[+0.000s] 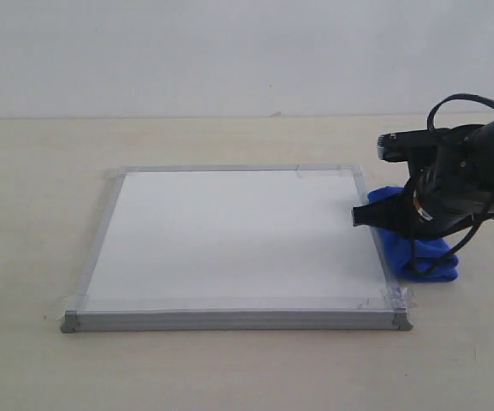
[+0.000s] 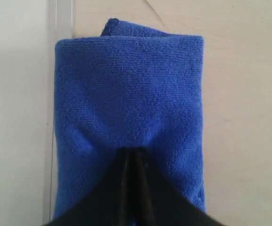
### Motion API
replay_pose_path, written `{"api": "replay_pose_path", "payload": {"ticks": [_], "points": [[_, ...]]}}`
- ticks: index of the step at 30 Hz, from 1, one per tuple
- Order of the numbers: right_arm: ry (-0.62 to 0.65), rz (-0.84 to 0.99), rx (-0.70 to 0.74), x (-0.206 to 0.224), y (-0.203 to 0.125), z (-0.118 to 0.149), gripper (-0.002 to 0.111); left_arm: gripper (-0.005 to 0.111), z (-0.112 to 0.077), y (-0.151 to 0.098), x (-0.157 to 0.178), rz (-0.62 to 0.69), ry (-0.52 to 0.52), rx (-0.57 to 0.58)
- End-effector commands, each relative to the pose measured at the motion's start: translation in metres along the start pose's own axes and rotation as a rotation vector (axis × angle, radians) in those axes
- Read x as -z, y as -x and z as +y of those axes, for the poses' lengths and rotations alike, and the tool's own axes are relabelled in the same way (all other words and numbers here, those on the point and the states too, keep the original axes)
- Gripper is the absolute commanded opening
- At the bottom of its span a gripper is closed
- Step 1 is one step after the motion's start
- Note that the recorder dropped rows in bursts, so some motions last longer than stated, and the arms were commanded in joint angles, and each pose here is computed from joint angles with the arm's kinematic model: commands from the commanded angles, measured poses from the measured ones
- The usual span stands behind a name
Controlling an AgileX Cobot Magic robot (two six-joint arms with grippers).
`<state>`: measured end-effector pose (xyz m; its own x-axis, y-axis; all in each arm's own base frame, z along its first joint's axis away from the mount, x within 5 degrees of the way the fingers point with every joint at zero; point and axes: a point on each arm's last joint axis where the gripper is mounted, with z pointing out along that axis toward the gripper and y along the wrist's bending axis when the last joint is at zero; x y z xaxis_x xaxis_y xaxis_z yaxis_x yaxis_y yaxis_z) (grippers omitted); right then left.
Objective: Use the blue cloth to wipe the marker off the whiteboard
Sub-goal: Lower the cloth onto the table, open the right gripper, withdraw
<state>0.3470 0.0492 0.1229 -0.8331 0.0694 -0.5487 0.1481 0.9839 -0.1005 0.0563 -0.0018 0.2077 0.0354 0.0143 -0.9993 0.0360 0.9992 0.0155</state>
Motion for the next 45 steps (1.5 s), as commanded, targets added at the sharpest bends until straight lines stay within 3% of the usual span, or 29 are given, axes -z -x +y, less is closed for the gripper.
{"api": "replay_pose_path", "payload": {"ticks": [1, 11, 13, 21, 25, 36, 45], "points": [[-0.001, -0.001, 0.011, 0.001, -0.001, -0.002, 0.000, 0.004, 0.000, 0.001, 0.000, -0.001, -0.004, 0.015], [0.072, -0.229, -0.079, 0.093, 0.020, -0.022, 0.000, 0.004, 0.000, 0.001, 0.000, -0.001, -0.004, 0.015], [0.108, -0.241, -0.126, 0.109, 0.008, -0.027, 0.000, 0.004, 0.000, 0.001, 0.000, -0.001, -0.004, 0.015], [0.482, -0.364, -0.205, 0.167, -0.065, -0.028, 0.000, 0.004, 0.000, 0.001, 0.000, -0.001, -0.004, 0.015], [0.599, -0.364, -0.314, 0.181, -0.096, -0.030, 0.000, 0.004, 0.000, 0.001, 0.000, -0.001, -0.004, 0.015], [0.656, -0.473, -0.357, 0.205, -0.105, -0.041, 0.000, 0.004, 0.000, 0.001, 0.000, -0.001, -0.004, 0.015], [0.483, -0.389, -0.226, 0.197, -0.117, -0.042, 0.000, 0.004, 0.000, 0.001, 0.000, -0.001, -0.002, 0.015]]}}
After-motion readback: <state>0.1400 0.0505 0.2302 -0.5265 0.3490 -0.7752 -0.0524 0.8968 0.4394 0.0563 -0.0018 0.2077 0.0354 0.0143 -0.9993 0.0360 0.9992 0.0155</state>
